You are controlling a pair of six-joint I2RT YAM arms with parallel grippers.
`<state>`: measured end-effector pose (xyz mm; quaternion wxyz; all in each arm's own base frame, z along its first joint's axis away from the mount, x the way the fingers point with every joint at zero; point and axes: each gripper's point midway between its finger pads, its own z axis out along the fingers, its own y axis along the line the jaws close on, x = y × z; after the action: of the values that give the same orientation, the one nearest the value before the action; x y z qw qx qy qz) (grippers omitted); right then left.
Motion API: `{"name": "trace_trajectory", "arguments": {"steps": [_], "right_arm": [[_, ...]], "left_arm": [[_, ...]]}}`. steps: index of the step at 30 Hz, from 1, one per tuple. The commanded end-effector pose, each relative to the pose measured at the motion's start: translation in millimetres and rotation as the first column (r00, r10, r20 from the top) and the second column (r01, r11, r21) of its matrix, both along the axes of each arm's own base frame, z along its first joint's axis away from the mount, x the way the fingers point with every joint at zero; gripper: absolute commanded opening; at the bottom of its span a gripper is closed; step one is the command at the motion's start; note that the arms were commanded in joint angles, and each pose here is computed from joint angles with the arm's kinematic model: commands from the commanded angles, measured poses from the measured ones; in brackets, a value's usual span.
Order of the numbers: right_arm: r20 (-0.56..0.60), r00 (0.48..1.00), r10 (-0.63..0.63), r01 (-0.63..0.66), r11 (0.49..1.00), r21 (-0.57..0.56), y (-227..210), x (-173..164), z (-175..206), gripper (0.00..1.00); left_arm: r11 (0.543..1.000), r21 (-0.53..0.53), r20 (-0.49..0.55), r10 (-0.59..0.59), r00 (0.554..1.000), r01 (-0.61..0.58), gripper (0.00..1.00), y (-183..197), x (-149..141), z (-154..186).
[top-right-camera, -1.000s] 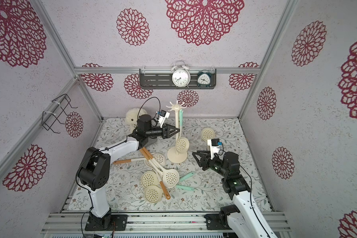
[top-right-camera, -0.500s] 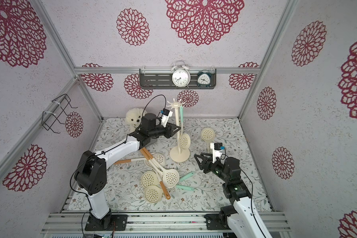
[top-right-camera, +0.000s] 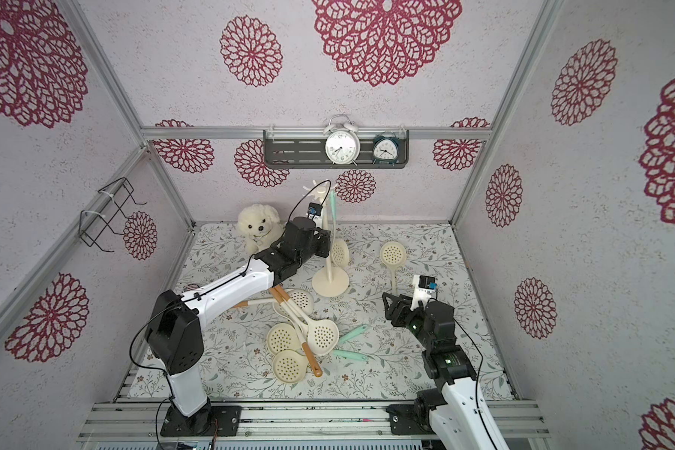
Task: Hang the skimmer on the kitchen utensil rack
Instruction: Adjust the rack at the center of the board.
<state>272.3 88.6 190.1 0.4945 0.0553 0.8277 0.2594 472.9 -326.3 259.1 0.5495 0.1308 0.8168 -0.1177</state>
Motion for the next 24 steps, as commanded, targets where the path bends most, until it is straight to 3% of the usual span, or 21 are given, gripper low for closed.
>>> {"name": "trace_trajectory", "arguments": {"steps": [1, 10, 17, 24], "right_arm": [[-0.042, 0.997, -0.06, 0.056, 0.994, -0.097, -16, 12, -3, 0.62], [-0.227, 0.968, -0.108, 0.061, 0.977, -0.204, -45, 55, -43, 0.59], [-0.323, 0.934, -0.154, 0.048, 0.949, -0.313, -59, 89, -74, 0.59], [-0.4, 0.899, -0.181, 0.015, 0.923, -0.384, -65, 118, -107, 0.58]], "left_arm": [[0.997, 0.016, 0.073, 0.072, 0.995, -0.073, 0.22, 5, 6, 17], [0.999, -0.04, 0.033, 0.006, 0.999, -0.004, 0.78, -8, -11, 5], [0.995, -0.095, 0.015, 0.026, 1.0, -0.025, 0.91, 8, -32, 3], [0.992, -0.111, -0.001, 0.056, 0.998, -0.056, 0.93, 30, -66, -3]]}}
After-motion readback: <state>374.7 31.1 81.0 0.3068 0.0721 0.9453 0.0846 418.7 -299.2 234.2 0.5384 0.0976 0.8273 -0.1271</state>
